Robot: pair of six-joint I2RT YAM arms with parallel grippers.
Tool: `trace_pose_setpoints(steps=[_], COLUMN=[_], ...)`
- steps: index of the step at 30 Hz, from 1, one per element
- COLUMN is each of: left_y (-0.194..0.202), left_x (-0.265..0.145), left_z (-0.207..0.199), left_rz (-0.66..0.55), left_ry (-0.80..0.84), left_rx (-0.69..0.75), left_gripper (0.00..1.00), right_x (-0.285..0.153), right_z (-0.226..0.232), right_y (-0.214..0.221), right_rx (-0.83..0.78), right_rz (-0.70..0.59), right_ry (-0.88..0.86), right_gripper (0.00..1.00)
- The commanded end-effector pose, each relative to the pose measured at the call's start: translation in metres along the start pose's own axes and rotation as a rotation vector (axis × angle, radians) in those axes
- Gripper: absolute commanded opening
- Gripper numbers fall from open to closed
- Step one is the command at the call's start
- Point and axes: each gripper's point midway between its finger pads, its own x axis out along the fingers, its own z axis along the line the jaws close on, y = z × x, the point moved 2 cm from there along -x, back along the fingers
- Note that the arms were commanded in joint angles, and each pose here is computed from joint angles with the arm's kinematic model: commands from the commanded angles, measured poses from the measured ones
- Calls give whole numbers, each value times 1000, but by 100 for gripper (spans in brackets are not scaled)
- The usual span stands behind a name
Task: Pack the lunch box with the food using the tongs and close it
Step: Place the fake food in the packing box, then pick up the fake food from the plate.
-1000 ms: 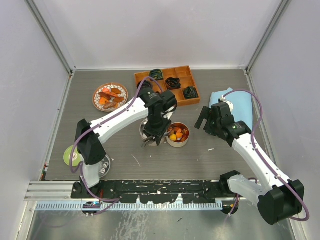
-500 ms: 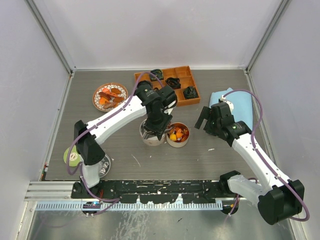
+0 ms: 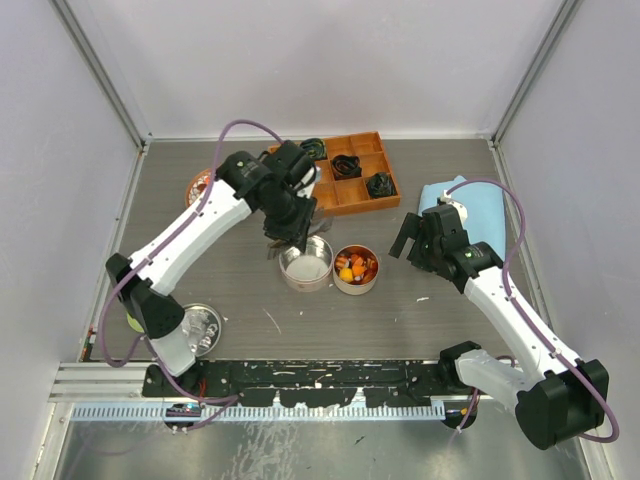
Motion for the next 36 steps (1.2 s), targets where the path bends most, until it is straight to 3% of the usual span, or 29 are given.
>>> trace_pose_setpoints(steps=[1,14,25,36], left_y=[-7,-12,-31,-56], left_x=[-24,-39,-19,4], left_z=[23,144,201,245], left_rz=[-84,-139,-196,-141], left_ry=[-6,-122,-83,-132], left_rx=[-61,-333,-492,-541], left_gripper=[37,39,40,39], right_x=[-4,-6,-5,-6], right_z=[5,11,13,9], right_y=[-13,-19,-19,-18], right_rx=[13,10,11,9], right_rz=[-50,-56,-53,-56], right_ry=[-17,-31,-39,-26], right_gripper=[100,100,100,100])
